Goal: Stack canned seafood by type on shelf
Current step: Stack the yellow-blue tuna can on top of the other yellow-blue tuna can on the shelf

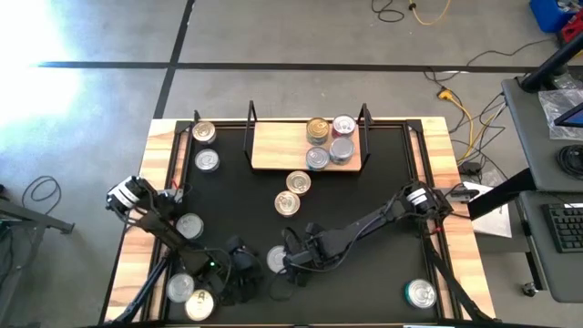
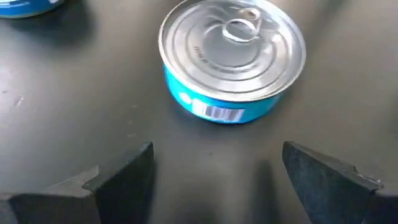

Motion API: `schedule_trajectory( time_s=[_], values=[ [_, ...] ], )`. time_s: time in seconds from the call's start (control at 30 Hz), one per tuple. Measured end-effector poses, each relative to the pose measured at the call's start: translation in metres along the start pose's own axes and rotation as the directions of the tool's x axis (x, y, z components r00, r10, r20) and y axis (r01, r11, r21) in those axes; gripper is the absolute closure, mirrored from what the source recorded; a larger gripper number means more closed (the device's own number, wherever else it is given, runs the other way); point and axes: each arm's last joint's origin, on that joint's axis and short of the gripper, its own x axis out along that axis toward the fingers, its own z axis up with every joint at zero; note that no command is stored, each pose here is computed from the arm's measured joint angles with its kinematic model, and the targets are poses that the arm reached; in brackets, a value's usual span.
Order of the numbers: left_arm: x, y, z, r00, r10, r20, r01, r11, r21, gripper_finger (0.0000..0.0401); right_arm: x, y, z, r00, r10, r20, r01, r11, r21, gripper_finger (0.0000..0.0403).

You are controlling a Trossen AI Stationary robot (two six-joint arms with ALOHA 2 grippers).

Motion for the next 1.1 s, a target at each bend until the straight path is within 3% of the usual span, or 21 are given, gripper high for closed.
schedule_trajectory(
  time_s=[0.2,0.43,0.53,0.67,0.83,1.1],
  values=[
    [0.006,0.02,-0.005,0.998,0.057,-0.004,-0.057,0.998,-0.027,0.0058,-0.001,0.006,0.0,0.999,0.037,0.028,-0.037,0.999,0.013,0.039],
    [-0.002,0.041,-0.004,0.993,0.109,0.051,-0.104,0.99,-0.096,0.0058,-0.005,0.022,0.008,0.973,0.198,0.12,-0.202,0.979,0.026,0.039],
    [-0.009,0.045,-0.002,0.993,0.104,0.053,-0.098,0.99,-0.098,0.0058,-0.009,0.024,0.012,0.972,0.2,0.121,-0.205,0.978,0.029,0.039],
    [-0.026,0.048,-0.003,0.997,0.075,0.004,-0.075,0.996,-0.052,0.0058,-0.018,0.021,0.014,0.987,0.146,0.068,-0.148,0.989,0.014,0.039],
    [-0.052,0.038,-0.009,0.999,-0.032,0.005,0.032,0.999,-0.018,0.0058,-0.027,0.015,0.011,0.998,0.056,-0.019,-0.057,0.998,-0.022,0.039],
    [-0.057,0.012,-0.025,0.99,-0.141,-0.016,0.141,0.99,0.0,0.0047,-0.025,0.017,0.011,0.997,0.08,-0.002,-0.08,0.993,-0.086,0.039]
  ],
)
